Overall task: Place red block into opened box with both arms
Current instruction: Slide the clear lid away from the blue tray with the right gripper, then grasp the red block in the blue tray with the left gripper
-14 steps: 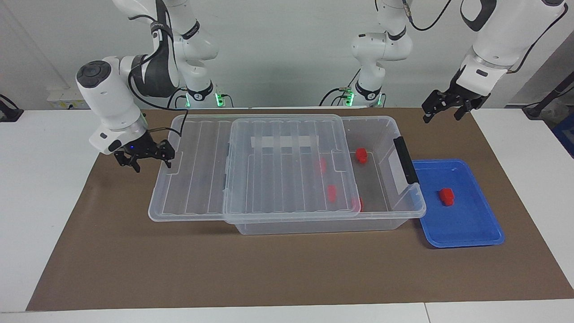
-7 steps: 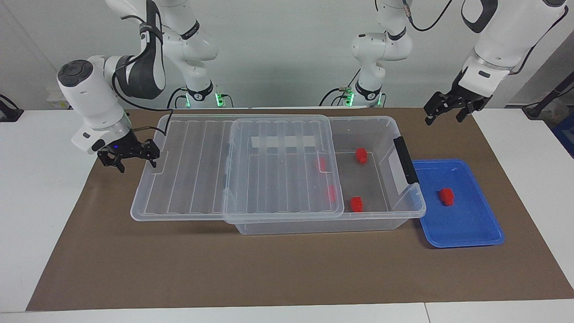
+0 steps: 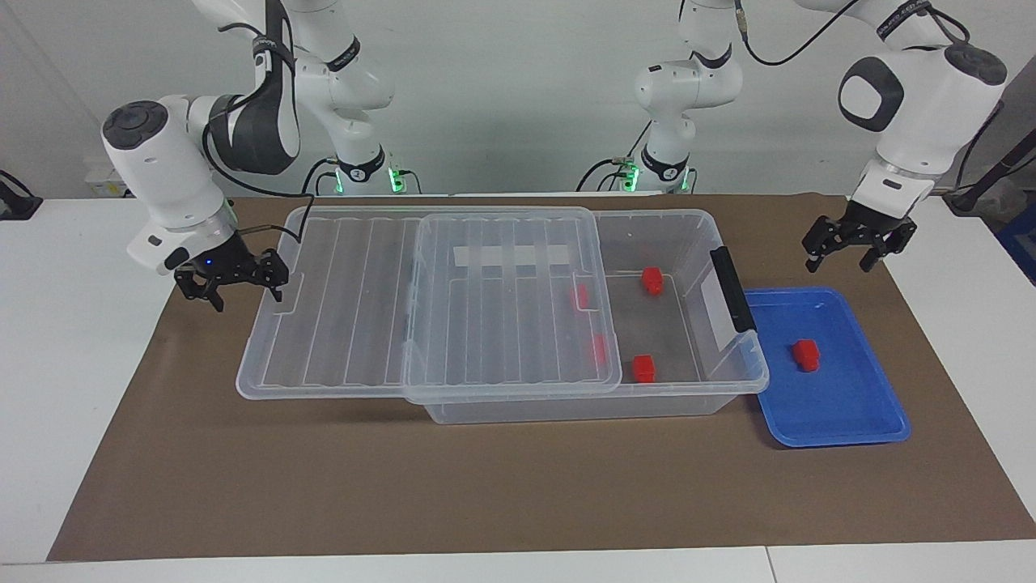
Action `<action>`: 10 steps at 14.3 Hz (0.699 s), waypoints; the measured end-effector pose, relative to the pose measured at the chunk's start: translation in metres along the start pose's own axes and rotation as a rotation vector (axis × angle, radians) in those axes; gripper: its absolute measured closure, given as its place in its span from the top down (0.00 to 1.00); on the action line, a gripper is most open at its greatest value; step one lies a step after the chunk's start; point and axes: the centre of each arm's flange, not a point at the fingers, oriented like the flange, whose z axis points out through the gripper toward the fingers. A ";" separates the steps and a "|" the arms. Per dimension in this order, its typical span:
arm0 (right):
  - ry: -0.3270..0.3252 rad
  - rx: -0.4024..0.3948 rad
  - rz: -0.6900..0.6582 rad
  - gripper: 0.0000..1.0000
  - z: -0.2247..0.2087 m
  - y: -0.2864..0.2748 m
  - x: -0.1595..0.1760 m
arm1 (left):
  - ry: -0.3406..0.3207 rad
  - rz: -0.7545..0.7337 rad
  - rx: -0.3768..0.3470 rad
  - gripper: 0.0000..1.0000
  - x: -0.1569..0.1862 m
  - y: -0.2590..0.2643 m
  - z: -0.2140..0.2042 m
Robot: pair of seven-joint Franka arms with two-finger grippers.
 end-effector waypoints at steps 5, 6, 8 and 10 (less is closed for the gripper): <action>0.012 0.005 0.242 0.99 -0.082 -0.068 0.020 | 0.015 0.131 0.017 1.00 -0.003 -0.004 0.100; 0.027 0.007 0.292 1.00 -0.101 -0.084 0.023 | 0.014 0.147 0.021 1.00 -0.003 -0.009 0.111; 0.043 0.013 0.369 1.00 -0.127 -0.106 0.025 | 0.019 0.178 0.030 1.00 -0.002 -0.019 0.134; 0.032 0.013 0.388 1.00 -0.134 -0.119 0.022 | 0.011 0.157 0.036 1.00 -0.005 -0.034 0.157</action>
